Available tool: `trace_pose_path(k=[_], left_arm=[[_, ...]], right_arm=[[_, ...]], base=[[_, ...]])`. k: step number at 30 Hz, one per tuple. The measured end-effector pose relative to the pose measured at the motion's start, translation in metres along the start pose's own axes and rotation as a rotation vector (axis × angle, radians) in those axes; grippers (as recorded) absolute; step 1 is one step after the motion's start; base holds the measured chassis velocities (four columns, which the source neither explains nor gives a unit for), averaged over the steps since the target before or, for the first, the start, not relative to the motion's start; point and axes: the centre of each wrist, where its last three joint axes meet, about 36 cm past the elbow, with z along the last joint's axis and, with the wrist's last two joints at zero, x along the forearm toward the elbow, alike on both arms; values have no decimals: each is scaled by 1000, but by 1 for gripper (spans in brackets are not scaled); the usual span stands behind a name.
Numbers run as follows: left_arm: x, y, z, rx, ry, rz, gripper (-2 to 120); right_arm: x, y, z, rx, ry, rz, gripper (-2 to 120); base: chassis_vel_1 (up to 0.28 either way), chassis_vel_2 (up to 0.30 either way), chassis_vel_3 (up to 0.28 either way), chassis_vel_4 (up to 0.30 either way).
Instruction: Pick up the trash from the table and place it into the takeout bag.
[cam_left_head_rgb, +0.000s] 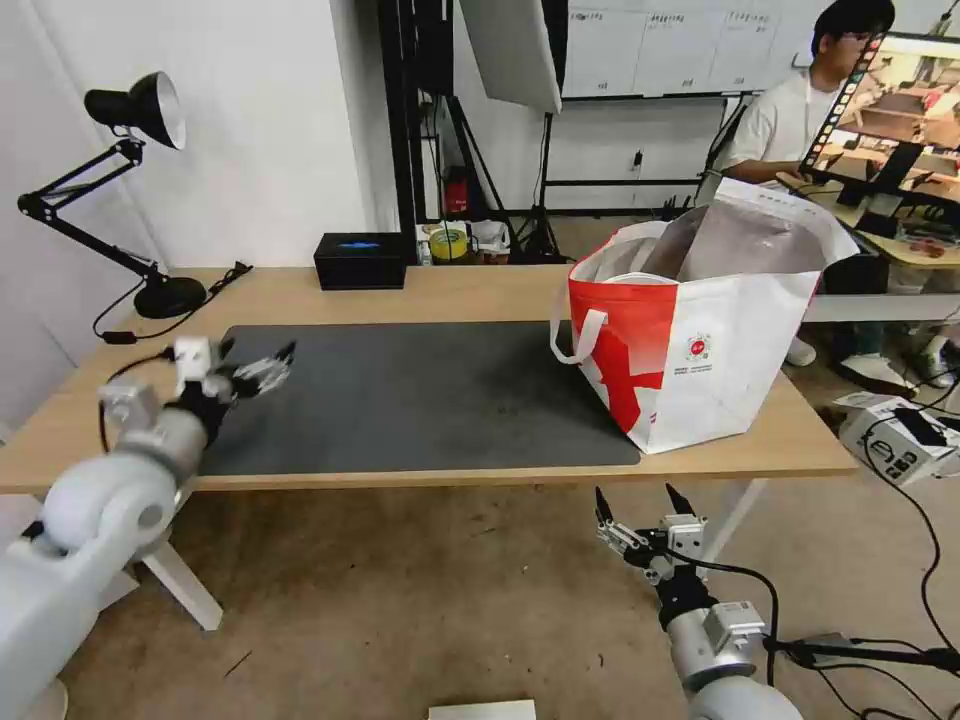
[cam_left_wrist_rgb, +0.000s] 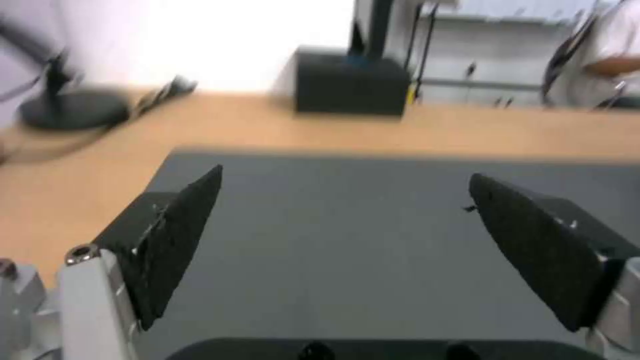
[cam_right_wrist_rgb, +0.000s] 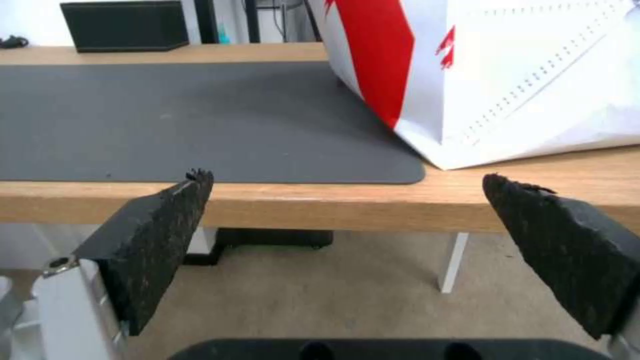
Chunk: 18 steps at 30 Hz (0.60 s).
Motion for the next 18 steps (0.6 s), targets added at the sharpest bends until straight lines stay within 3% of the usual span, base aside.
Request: trace_pose_path(k=[8, 18], left_arm=[[49, 19, 45, 49, 6, -20, 100], [83, 18, 81, 94, -1, -52, 100]], right_arm=[[0, 0, 0, 0, 0, 0, 100], [0, 0, 0, 0, 0, 0, 100]], base=[[0, 0, 0, 0], [0, 0, 0, 0]])
